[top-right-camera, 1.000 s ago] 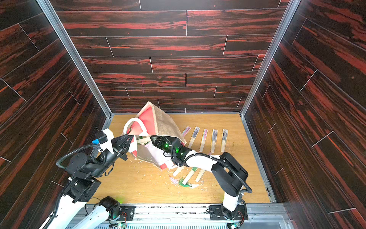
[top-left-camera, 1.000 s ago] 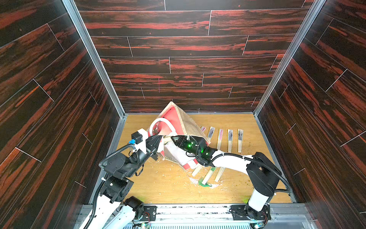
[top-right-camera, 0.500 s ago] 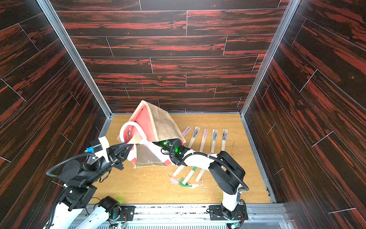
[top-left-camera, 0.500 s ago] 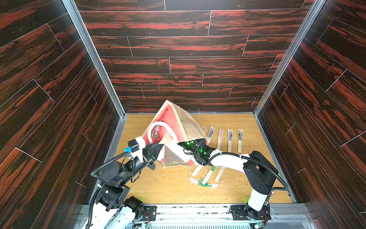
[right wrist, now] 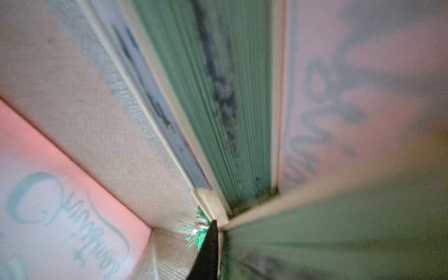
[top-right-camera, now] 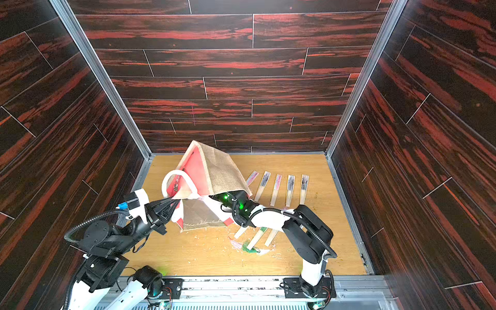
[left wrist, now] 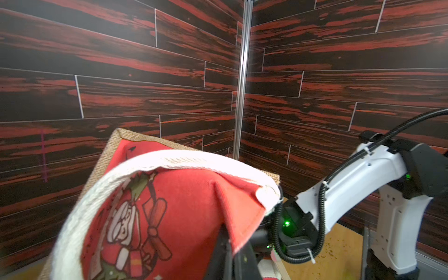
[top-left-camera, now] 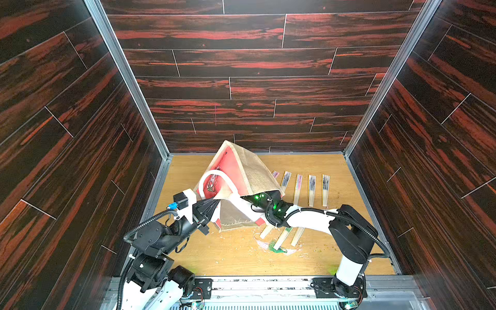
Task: Take out the folding fans from the tote bags
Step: Pick up the folding fan from the canvas bag.
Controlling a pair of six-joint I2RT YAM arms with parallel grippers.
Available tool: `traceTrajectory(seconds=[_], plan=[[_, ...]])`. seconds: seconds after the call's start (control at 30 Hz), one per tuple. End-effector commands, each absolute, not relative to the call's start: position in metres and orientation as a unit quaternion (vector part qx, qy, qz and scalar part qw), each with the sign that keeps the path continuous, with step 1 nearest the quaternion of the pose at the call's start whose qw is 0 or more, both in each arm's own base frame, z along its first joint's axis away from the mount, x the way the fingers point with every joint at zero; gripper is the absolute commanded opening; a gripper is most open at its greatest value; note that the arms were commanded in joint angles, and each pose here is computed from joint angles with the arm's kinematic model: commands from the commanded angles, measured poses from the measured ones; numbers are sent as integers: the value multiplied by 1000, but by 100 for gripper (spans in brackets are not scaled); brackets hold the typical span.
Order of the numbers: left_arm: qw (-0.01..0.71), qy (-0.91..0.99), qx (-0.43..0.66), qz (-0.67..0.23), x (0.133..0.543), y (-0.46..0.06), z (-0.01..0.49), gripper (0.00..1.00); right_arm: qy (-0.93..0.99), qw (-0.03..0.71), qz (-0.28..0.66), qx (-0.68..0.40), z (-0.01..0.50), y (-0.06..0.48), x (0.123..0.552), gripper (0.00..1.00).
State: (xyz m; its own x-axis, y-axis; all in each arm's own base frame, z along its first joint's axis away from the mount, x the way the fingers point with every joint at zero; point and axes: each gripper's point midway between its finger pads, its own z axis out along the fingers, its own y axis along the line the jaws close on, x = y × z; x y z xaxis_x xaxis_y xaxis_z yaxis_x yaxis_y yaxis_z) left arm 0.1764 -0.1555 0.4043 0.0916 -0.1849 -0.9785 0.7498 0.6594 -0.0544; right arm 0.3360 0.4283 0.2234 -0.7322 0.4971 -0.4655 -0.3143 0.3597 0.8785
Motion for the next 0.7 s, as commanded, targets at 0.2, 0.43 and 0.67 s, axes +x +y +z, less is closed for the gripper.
traceTrajectory(seconds=[0.2,0.43,0.67], plan=[[773,563,149,-250,197,-117,451,0,747,403,522,90,237,391,354,11],[768,616,78,-160,236,-92,446,0,765,427,481,28,243,399,335,10],[753,646,44,-112,262,-83,445,0,767,438,467,-49,254,410,313,10]])
